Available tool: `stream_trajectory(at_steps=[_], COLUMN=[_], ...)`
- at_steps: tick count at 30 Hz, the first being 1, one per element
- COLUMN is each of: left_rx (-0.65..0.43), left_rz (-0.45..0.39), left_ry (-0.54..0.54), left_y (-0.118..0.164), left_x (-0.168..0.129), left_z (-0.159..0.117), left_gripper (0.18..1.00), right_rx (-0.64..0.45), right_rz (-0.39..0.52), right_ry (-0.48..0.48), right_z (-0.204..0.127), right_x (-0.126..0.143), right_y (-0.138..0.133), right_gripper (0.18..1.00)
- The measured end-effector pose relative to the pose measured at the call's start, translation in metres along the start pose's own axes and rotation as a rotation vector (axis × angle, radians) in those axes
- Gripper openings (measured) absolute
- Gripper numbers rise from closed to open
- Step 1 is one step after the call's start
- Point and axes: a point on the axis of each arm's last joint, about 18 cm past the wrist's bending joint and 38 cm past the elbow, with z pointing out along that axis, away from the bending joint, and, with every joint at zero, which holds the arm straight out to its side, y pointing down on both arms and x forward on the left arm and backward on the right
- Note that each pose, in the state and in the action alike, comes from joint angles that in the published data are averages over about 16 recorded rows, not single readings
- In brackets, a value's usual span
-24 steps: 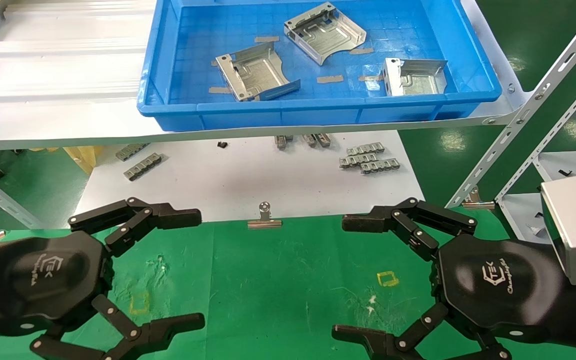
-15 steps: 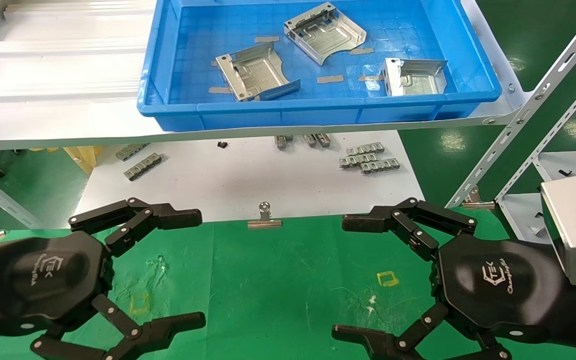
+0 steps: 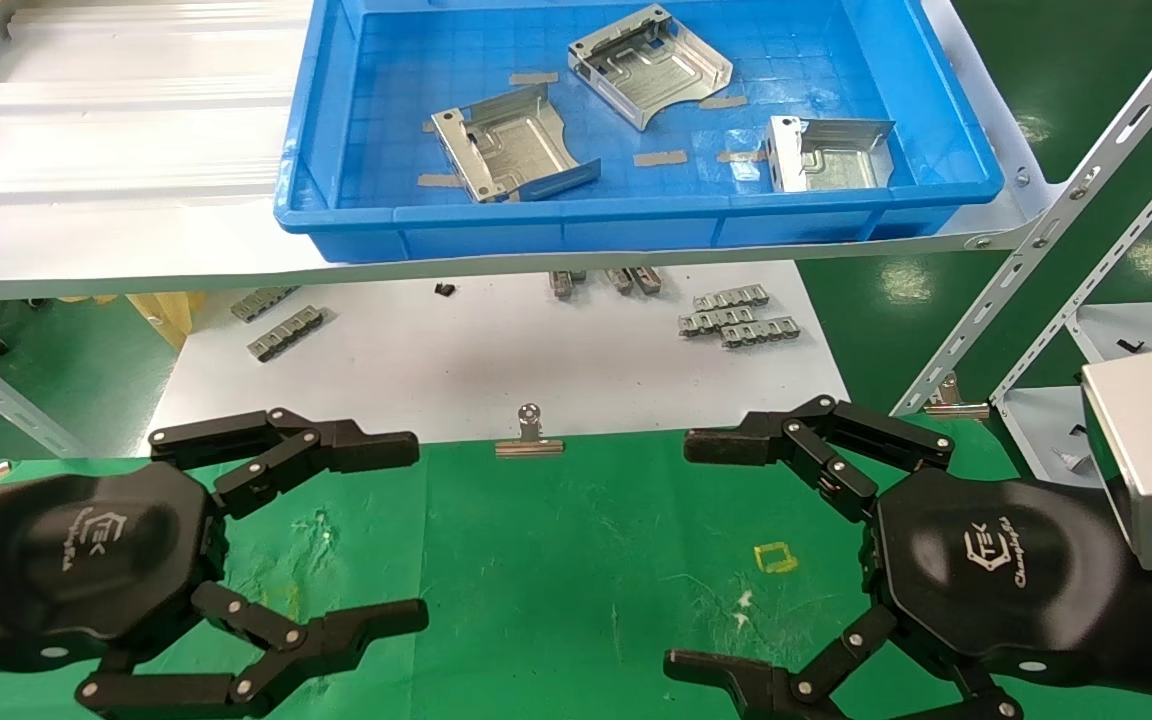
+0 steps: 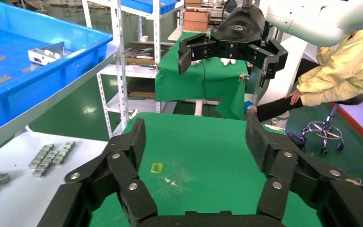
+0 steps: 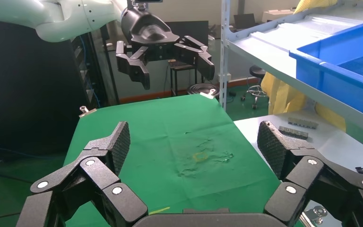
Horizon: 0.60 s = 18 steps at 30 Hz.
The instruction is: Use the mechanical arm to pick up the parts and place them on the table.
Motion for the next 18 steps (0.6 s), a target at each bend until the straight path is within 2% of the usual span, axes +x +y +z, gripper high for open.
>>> stream_trajectory(at_steps=[6,10,14,18], left_rx=[0.000,0.000,0.000,0.000], left_rz=[0.000,0.000,0.000,0.000], left_ry=[0.000,0.000,0.000,0.000], left_y=[0.000,0.000,0.000,0.000], left_x=[0.000,0.000,0.000,0.000], left_z=[0.000,0.000,0.000,0.000], left_gripper=[0.721,0.643,0.553,0.451], right_rx=[-0.001,-0.001,-0.008,-0.024], right_rz=[-0.008,-0.026,-0.044,-0.053], right_ry=[0.004,0.031,0.097,0.207], right_z=[0.001,0.005,0.015,0.030], right_x=[0.002,0.012,0.035,0.074], right_y=[-0.001,-0.007,-0.017,-0.030], right_gripper=[1.001,1.001,1.001,1.001])
